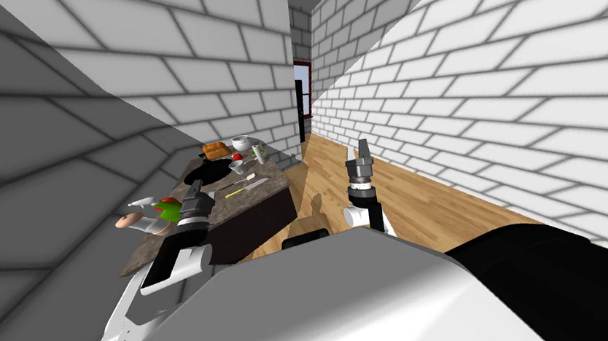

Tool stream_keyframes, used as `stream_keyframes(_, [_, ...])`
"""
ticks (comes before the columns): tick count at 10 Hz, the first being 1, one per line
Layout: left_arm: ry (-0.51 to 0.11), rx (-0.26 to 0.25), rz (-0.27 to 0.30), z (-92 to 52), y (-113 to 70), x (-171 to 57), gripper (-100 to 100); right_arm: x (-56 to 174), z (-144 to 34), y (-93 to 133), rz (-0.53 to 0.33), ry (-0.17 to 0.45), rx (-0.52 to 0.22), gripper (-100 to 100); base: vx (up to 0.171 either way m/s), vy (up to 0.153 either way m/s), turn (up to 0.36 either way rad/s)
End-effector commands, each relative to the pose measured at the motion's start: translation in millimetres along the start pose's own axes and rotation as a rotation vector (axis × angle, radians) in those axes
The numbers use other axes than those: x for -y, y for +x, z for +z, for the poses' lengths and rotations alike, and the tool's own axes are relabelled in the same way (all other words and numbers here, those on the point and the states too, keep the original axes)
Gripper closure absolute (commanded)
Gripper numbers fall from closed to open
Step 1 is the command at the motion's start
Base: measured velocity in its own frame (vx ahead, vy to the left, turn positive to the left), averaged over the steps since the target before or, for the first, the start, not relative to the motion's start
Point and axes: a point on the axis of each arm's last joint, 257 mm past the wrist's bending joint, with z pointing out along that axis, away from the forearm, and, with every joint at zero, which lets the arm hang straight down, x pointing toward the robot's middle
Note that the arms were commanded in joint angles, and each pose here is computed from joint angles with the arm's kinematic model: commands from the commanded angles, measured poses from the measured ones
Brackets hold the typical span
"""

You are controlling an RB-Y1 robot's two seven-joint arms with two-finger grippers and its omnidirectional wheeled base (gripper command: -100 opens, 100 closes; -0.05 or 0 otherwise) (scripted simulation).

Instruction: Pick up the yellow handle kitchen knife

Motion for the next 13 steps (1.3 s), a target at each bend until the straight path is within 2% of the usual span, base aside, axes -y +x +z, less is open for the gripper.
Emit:
stream_keyframes(1, [-0.046,0.007,-0.002,1.5,-6.5,-12.3,-100,0.0,0.0,0.0,0.000,0.000,0.000,0,-0.034,0.015,-0.093])
stream_keyframes(2, [-0.082,0.016,-0.006,3.6,-20.0,-21.2,-100,0.0,0.0,0.0,0.000,0.000,0.000,0,-0.046,0.021,-0.162])
stream_keyframes(3, [-0.112,0.019,-0.006,2.8,-20.7,-29.0,-100,0.0,0.0,0.0,0.000,0.000,0.000,0,-0.043,0.020,-0.102])
stream_keyframes(4, [-0.152,0.031,-0.013,4.1,-34.8,-38.6,-100,0.0,0.0,0.0,0.000,0.000,0.000,0,-0.045,0.030,-0.145])
stream_keyframes(5, [-0.180,0.034,-0.013,2.9,-35.5,-45.6,-100,0.0,0.0,0.0,0.000,0.000,0.000,0,-0.037,0.030,-0.093])
stream_keyframes(6, [-0.217,0.047,-0.022,3.6,-49.9,-54.1,-100,0.0,0.0,0.0,0.000,0.000,0.000,0,-0.048,0.014,-0.186])
stream_keyframes(7, [-0.248,0.051,-0.022,1.8,-50.7,-61.9,-100,0.0,0.0,0.0,0.000,0.000,0.000,0,-0.040,0.011,-0.096])
stream_keyframes(8, [-0.281,0.065,-0.034,2.0,-65.2,-69.1,-100,0.0,0.0,0.0,0.000,0.000,0.000,0,-0.033,0.014,-0.184])
stream_keyframes(10, [-0.319,0.070,-0.034,-0.9,-66.1,-78.4,-100,0.0,0.0,-0.1,0.000,0.000,0.000,0,-0.016,0.014,-0.038])
stream_keyframes(11, [-0.356,0.086,-0.049,-1.6,-80.8,-86.0,-100,0.0,-0.1,-0.1,0.000,0.000,0.000,0,-0.014,0.005,-0.184])
stream_keyframes(13, [-0.391,0.090,-0.049,-4.9,-81.5,-94.3,-100,0.0,-0.1,-0.1,0.000,0.000,0.000,0,-0.011,0.010,-0.044])
